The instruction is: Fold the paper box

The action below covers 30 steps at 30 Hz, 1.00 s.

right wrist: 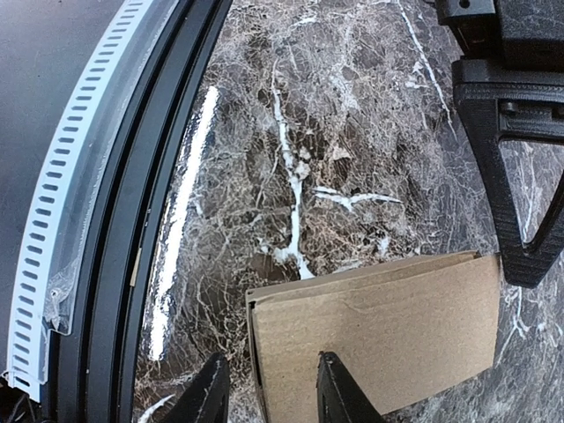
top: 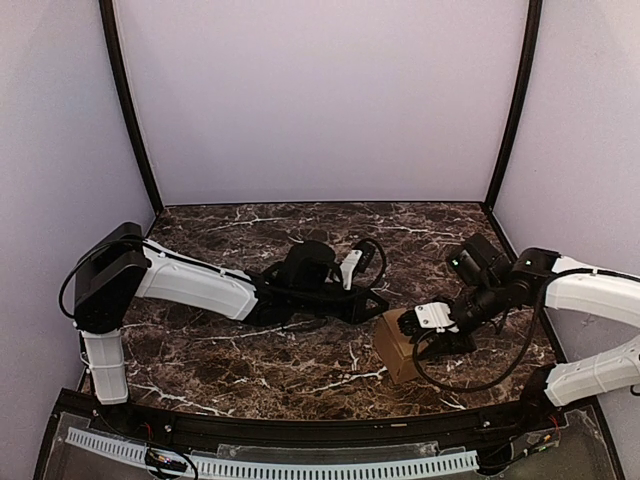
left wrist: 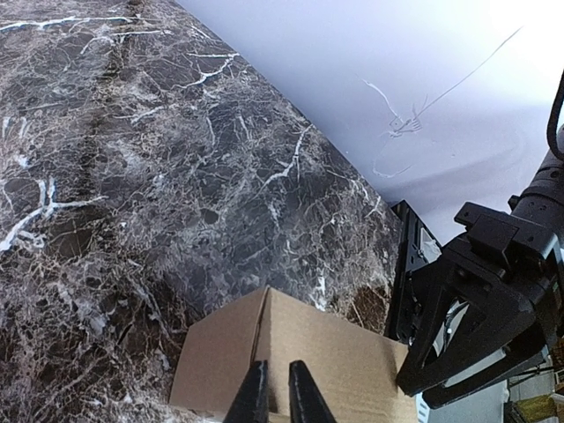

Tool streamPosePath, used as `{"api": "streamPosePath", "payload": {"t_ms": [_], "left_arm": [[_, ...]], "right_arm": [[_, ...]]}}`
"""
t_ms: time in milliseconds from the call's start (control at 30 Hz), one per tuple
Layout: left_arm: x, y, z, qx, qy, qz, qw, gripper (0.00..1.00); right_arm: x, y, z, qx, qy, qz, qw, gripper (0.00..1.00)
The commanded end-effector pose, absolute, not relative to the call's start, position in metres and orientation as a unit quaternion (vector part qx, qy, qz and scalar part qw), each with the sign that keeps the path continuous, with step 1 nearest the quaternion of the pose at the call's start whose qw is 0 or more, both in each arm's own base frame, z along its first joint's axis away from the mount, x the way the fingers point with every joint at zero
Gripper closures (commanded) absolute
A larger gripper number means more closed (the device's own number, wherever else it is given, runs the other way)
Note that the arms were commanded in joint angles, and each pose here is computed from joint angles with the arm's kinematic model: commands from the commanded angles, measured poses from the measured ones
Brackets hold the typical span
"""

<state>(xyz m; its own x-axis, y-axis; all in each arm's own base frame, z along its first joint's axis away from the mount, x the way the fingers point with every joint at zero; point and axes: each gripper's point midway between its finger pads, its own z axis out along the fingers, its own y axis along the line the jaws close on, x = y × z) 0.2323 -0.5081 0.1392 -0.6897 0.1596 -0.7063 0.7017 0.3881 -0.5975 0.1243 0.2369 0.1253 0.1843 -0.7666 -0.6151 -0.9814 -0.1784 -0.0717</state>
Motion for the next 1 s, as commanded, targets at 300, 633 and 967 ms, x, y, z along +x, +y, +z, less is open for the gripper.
{"api": "streamPosePath", "payload": {"t_ms": [300,633,967], "left_arm": [[0.228,-0.508,0.122,0.278,0.791,-0.481,0.256,0.98],[0.228,-0.498,0.098,0.273,0.811,-0.46,0.238,0.99],[0.228,-0.488,0.082,0.265,0.825,-0.446,0.225,0.99]], "right_arm": [[0.118,0.235,0.107,-0.745,0.594,0.207,0.222,0.71],[0.115,0.226,0.083,-0.75,0.604,0.186,0.195,0.73],[0.113,0.223,0.087,-0.751,0.605,0.172,0.2,0.72]]}}
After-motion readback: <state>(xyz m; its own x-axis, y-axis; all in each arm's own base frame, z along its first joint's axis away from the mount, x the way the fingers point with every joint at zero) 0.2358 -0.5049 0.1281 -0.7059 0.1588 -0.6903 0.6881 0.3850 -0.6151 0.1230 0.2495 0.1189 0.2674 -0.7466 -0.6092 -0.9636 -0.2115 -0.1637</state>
